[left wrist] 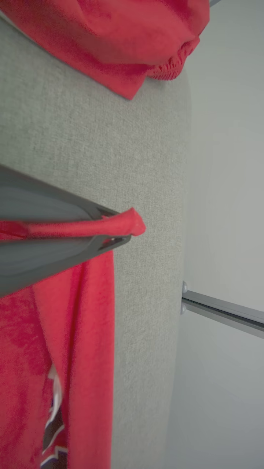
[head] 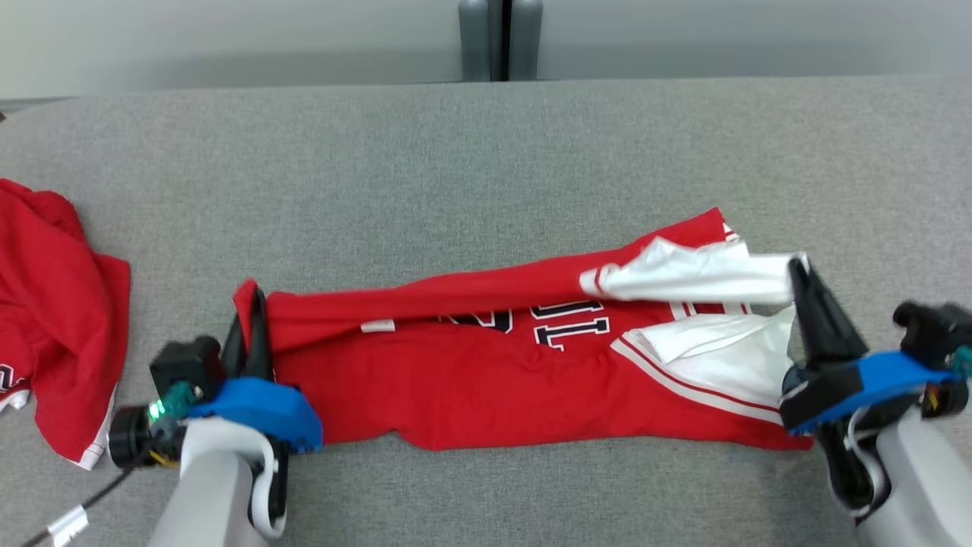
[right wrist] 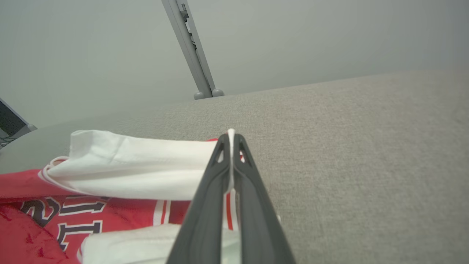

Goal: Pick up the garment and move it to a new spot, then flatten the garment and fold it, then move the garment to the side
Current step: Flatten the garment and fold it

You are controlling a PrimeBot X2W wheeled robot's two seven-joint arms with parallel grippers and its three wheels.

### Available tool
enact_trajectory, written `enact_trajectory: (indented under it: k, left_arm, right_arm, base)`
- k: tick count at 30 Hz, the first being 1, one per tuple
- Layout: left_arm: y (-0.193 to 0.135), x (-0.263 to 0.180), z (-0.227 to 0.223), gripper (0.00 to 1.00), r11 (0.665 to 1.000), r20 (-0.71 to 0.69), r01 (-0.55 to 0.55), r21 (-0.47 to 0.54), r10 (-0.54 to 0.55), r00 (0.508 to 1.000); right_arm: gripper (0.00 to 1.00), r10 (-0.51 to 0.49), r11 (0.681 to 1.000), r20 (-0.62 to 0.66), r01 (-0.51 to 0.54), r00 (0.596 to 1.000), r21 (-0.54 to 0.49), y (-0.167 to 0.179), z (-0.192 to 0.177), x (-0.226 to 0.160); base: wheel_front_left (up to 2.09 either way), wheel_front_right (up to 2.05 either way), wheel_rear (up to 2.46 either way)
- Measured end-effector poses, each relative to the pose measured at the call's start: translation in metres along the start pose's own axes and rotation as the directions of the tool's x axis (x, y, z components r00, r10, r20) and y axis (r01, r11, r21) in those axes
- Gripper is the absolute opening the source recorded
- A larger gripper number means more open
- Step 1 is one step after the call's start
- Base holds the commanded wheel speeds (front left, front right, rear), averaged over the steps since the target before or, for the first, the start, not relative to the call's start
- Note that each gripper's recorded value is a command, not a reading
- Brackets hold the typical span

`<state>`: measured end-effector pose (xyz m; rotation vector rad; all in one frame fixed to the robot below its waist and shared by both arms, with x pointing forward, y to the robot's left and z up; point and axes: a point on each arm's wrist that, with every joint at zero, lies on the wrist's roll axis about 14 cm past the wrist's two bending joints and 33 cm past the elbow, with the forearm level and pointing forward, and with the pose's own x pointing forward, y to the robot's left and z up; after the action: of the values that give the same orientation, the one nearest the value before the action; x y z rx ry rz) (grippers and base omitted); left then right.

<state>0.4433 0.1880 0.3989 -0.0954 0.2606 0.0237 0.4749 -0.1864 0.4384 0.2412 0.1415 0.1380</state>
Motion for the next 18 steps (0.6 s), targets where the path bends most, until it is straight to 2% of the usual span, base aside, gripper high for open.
enact_trajectory:
  k: [6, 7, 8, 9, 10, 18]
  left_arm:
    - [-0.001, -0.028, -0.023, 0.0, 1.0, -0.056, -0.015, -0.022, 0.014, 0.998]
    - [-0.002, -0.032, -0.025, 0.22, 1.0, -0.059, -0.014, -0.024, 0.013, 0.998]
    - [-0.002, -0.035, -0.025, 0.82, 1.0, -0.057, -0.016, -0.027, 0.014, 0.998]
    - [-0.001, -0.037, -0.024, 1.0, 0.999, -0.052, -0.024, -0.034, 0.023, 0.998]
    - [0.0, -0.04, -0.022, 1.0, 0.999, -0.044, -0.036, -0.04, 0.034, 0.998]
    - [0.027, -0.061, -0.007, 1.0, 0.989, 0.024, -0.139, -0.04, 0.14, 0.99]
  right_arm:
    - [0.0, -0.025, 0.998, -0.069, 0.029, 0.997, 0.05, 0.004, -0.026, -0.037]
    - [0.0, -0.032, 0.998, -0.072, 0.036, 0.997, 0.058, 0.004, -0.027, -0.04]
    - [0.4, -0.04, 0.996, -0.079, 0.046, 0.996, 0.07, 0.003, -0.029, -0.042]
    - [0.82, -0.046, 0.996, -0.079, 0.052, 0.996, 0.079, 0.003, -0.028, -0.043]
    - [1.0, -0.049, 0.994, -0.07, 0.055, 0.996, 0.089, 0.003, -0.026, -0.043]
    - [1.0, -0.041, 0.994, -0.029, 0.043, 0.999, 0.101, 0.009, -0.009, -0.024]
  base:
    - [0.0, 0.0, 0.0]
    - [0.0, 0.0, 0.0]
    - [0.0, 0.0, 0.0]
    - [0.0, 0.0, 0.0]
    - [0.0, 0.0, 0.0]
    - [0.0, 0.0, 0.0]
